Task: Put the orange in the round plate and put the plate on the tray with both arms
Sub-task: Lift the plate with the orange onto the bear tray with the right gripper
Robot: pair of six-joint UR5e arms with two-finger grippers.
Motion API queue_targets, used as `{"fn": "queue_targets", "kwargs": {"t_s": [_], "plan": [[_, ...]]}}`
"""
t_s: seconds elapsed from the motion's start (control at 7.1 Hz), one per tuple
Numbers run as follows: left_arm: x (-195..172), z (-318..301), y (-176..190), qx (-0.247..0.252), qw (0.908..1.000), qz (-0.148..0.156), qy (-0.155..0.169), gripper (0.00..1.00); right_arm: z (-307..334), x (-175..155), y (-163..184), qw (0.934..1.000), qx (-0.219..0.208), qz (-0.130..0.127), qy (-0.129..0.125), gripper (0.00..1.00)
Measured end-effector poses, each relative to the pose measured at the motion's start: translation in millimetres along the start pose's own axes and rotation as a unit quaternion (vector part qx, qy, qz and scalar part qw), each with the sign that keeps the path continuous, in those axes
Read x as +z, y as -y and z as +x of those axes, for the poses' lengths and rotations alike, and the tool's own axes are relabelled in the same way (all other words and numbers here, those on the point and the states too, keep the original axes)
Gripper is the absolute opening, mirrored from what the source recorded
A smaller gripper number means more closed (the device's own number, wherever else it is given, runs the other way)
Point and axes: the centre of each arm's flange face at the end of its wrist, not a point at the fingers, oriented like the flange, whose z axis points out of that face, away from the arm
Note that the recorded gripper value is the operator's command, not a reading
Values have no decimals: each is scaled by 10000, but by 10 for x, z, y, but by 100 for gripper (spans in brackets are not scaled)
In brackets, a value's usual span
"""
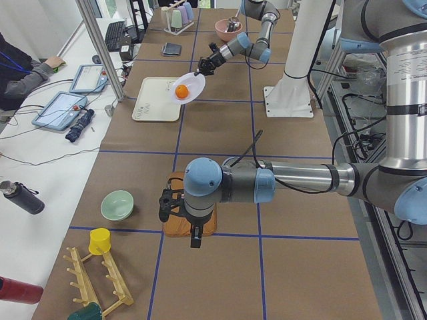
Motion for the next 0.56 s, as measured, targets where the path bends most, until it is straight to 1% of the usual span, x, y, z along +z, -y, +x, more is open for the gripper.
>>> {"fn": "queue_targets", "kwargs": {"t_s": [0.14, 0.28, 0.42, 0.56], "plan": [[-2, 6, 6, 15, 10000, 12, 1, 98, -129, 498, 80, 9990, 210, 399, 43, 0], [-2, 11, 11, 26, 10000, 17, 1, 98, -251, 926, 221, 9962, 403, 770, 77, 0], [-3, 15, 16, 35, 10000, 22, 2, 98, -331, 1268, 313, 9928, 533, 1073, 84, 0], [-8, 22, 23, 45, 10000, 29, 2, 98, -345, 1546, 327, 9894, 606, 1317, 52, 0]]}}
